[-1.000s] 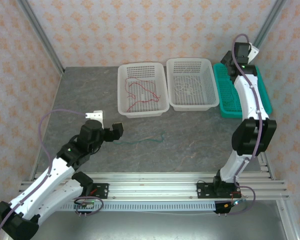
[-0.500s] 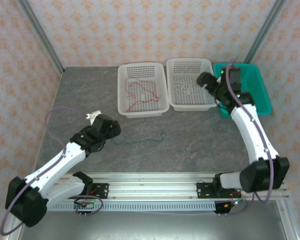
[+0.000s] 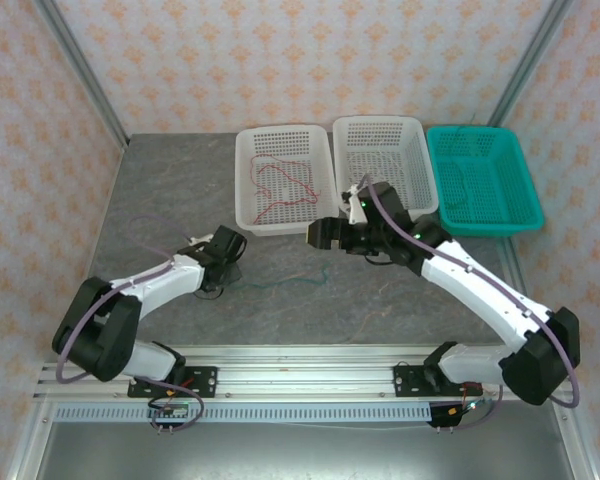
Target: Untangle the cables
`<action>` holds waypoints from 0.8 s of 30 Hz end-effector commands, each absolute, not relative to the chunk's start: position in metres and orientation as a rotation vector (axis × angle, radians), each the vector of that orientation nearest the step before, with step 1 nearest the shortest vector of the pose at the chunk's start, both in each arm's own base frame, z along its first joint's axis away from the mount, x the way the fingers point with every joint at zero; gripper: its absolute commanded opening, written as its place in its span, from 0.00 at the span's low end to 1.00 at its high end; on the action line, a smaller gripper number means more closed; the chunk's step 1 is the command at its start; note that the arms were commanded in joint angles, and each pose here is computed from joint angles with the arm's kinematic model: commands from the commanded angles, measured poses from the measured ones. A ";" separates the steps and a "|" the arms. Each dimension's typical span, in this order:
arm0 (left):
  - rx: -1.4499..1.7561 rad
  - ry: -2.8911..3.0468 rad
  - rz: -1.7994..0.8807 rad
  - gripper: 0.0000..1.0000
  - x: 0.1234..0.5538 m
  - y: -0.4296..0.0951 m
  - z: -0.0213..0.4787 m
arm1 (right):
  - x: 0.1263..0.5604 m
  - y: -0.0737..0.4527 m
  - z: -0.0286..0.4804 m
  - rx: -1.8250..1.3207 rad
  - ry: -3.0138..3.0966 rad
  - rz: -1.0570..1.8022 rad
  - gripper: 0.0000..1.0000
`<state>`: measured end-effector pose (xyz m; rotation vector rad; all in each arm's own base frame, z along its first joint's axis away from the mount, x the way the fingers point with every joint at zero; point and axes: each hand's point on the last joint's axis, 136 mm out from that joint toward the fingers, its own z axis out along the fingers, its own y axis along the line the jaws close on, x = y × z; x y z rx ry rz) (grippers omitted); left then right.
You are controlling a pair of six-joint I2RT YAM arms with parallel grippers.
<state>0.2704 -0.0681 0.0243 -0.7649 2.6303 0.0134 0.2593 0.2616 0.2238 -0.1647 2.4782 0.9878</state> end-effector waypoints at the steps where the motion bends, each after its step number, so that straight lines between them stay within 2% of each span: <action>1: -0.820 2.628 -0.009 0.39 0.272 -0.070 0.014 | 0.265 0.260 0.221 -0.159 2.465 0.944 0.90; 7: -0.841 2.637 0.019 0.17 0.266 -0.066 0.007 | 0.271 0.254 0.219 -0.140 2.454 0.884 0.90; 11: -0.828 2.641 0.028 0.11 0.266 -0.066 0.007 | 0.273 0.252 0.216 -0.140 2.448 0.863 0.90; 13: -0.820 2.648 0.019 0.00 0.265 -0.067 0.007 | 0.274 0.254 0.217 -0.144 2.437 0.869 0.89; 19: -0.702 2.618 -0.163 0.00 0.272 -0.085 0.033 | 0.272 0.264 0.207 -0.247 2.421 0.824 0.89; 24: -0.457 2.545 -0.298 0.00 0.276 -0.099 0.078 | 0.257 0.285 0.188 -0.659 2.340 0.580 0.90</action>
